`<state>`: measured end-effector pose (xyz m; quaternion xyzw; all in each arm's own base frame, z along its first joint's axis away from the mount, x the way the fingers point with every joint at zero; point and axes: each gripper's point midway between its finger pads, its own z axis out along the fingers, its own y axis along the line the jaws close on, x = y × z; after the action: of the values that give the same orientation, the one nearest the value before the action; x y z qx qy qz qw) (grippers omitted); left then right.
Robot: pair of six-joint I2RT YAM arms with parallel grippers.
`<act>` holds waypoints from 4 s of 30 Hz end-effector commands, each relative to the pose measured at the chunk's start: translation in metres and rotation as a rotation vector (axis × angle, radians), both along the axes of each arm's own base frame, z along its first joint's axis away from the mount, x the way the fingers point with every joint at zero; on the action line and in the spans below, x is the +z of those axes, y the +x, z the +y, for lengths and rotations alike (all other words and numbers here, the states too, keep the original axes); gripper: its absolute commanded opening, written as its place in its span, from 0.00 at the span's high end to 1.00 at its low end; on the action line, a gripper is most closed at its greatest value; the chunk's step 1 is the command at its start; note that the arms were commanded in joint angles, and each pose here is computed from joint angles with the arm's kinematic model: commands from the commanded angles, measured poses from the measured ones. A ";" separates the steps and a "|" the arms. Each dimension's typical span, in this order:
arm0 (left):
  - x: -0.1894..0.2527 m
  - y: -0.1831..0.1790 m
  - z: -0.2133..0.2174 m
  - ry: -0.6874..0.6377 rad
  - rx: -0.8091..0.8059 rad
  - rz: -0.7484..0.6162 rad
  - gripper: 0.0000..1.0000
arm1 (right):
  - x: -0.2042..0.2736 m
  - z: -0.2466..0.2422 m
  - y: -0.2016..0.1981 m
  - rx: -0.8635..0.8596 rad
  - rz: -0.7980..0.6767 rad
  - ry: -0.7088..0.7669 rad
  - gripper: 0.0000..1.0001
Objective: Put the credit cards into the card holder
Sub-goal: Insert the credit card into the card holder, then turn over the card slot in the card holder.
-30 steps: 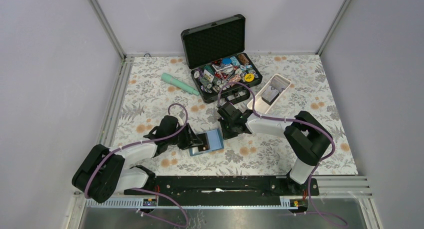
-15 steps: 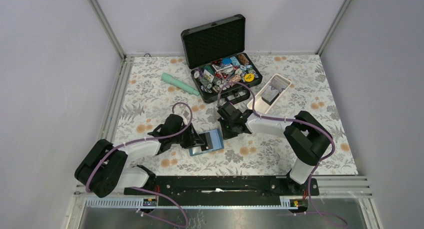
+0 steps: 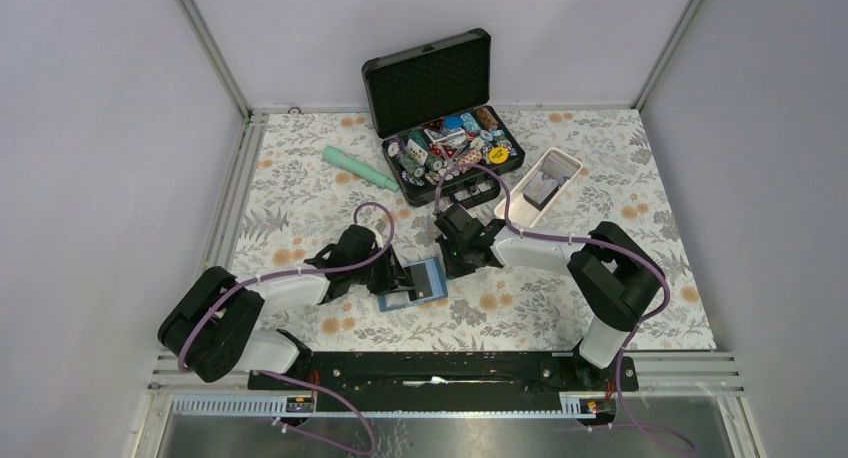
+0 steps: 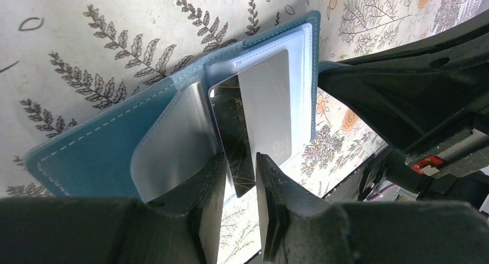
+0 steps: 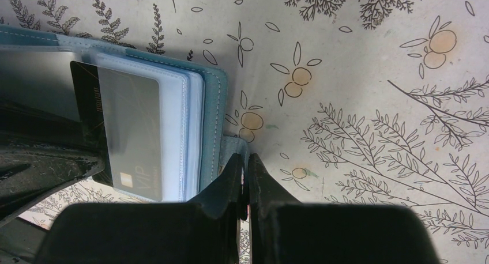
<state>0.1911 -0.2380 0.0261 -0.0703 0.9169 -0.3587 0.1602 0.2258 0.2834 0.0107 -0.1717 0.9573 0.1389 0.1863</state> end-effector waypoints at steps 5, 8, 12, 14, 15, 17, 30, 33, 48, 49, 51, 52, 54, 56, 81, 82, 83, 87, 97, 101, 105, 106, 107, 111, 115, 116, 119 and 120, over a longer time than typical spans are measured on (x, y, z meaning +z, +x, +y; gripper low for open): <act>0.016 0.017 -0.018 -0.019 -0.021 -0.057 0.73 | -0.010 -0.003 -0.009 0.027 0.029 -0.044 1.00; 0.016 0.019 -0.021 -0.012 -0.032 -0.056 0.73 | -0.010 -0.004 -0.009 0.029 0.030 -0.046 1.00; 0.015 0.018 -0.025 -0.002 -0.056 -0.045 0.73 | -0.011 -0.005 -0.009 0.029 0.029 -0.050 1.00; 0.015 0.018 -0.025 0.006 -0.061 -0.041 0.73 | -0.011 -0.005 -0.008 0.028 0.025 -0.051 1.00; 0.015 0.019 -0.024 0.014 -0.065 -0.041 0.72 | -0.011 -0.005 -0.008 0.026 0.023 -0.051 1.00; 0.019 0.021 -0.024 0.027 -0.070 -0.048 0.71 | -0.011 -0.005 -0.007 0.024 0.021 -0.053 1.00; 0.016 0.016 -0.015 0.101 -0.085 -0.042 0.60 | -0.012 -0.006 -0.008 0.035 0.020 -0.059 1.00; 0.017 0.015 -0.016 0.096 -0.083 -0.046 0.60 | -0.012 -0.006 -0.008 0.034 0.020 -0.059 1.00; 0.028 0.019 -0.030 0.071 -0.097 -0.068 0.64 | -0.016 -0.009 -0.010 0.031 0.030 -0.068 1.00; 0.029 0.019 -0.031 0.070 -0.098 -0.068 0.65 | -0.016 -0.009 -0.010 0.029 0.029 -0.067 1.00; 0.029 0.020 -0.032 0.070 -0.099 -0.070 0.65 | -0.015 -0.009 -0.010 0.031 0.027 -0.067 1.00; 0.029 0.020 -0.032 0.068 -0.101 -0.070 0.65 | -0.015 -0.009 -0.010 0.029 0.027 -0.066 1.00; 0.028 0.020 -0.032 0.071 -0.100 -0.068 0.65 | -0.014 -0.009 -0.010 0.029 0.023 -0.064 1.00; 0.028 0.020 -0.033 0.073 -0.102 -0.067 0.65 | -0.014 -0.009 -0.010 0.029 0.023 -0.065 1.00; 0.059 0.029 -0.026 0.111 -0.096 -0.187 0.38 | 0.010 -0.032 0.002 -0.018 -0.073 -0.147 0.86; 0.060 0.028 -0.023 0.122 -0.092 -0.191 0.34 | 0.012 -0.033 0.003 -0.023 -0.075 -0.144 0.80; 0.061 0.028 -0.021 0.131 -0.087 -0.197 0.31 | 0.013 -0.033 0.003 -0.024 -0.078 -0.144 0.74; 0.063 0.027 -0.009 0.161 -0.058 -0.214 0.24 | 0.023 -0.034 0.006 -0.031 -0.100 -0.138 0.52; 0.057 0.020 0.019 0.205 0.034 -0.228 0.09 | 0.059 -0.029 0.007 -0.051 -0.147 -0.031 0.35; 0.051 0.013 0.014 0.170 0.018 -0.197 0.06 | 0.068 -0.012 -0.001 -0.035 -0.126 0.091 0.35; 0.041 0.010 0.016 0.183 0.026 -0.160 0.05 | 0.072 0.000 -0.007 -0.042 -0.111 0.193 0.36; 0.039 0.009 0.017 0.186 0.031 -0.158 0.06 | 0.074 0.006 -0.011 -0.030 -0.096 0.231 0.37; 0.039 0.009 0.017 0.181 0.036 -0.160 0.06 | 0.075 0.011 -0.013 -0.019 -0.089 0.264 0.40; 0.041 0.007 0.011 0.123 0.039 -0.166 0.12 | 0.076 0.027 -0.021 0.012 -0.046 0.351 0.47; 0.036 0.004 0.004 0.079 0.036 -0.135 0.28 | 0.062 0.028 -0.024 0.017 -0.011 0.327 0.54; 0.034 0.004 0.003 0.074 0.037 -0.128 0.33 | 0.059 0.028 -0.024 0.016 -0.006 0.322 0.55; 0.031 0.004 0.001 0.060 0.045 -0.120 0.45 | 0.050 0.025 -0.023 0.008 0.001 0.299 0.56; 0.029 0.003 0.001 0.062 0.046 -0.117 0.49 | 0.047 0.025 -0.024 0.008 0.004 0.292 0.56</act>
<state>0.1868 -0.2251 0.0481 -0.0580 0.9292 -0.2959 0.2138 0.2027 0.3028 0.0638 -0.1482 0.9271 0.2692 0.2145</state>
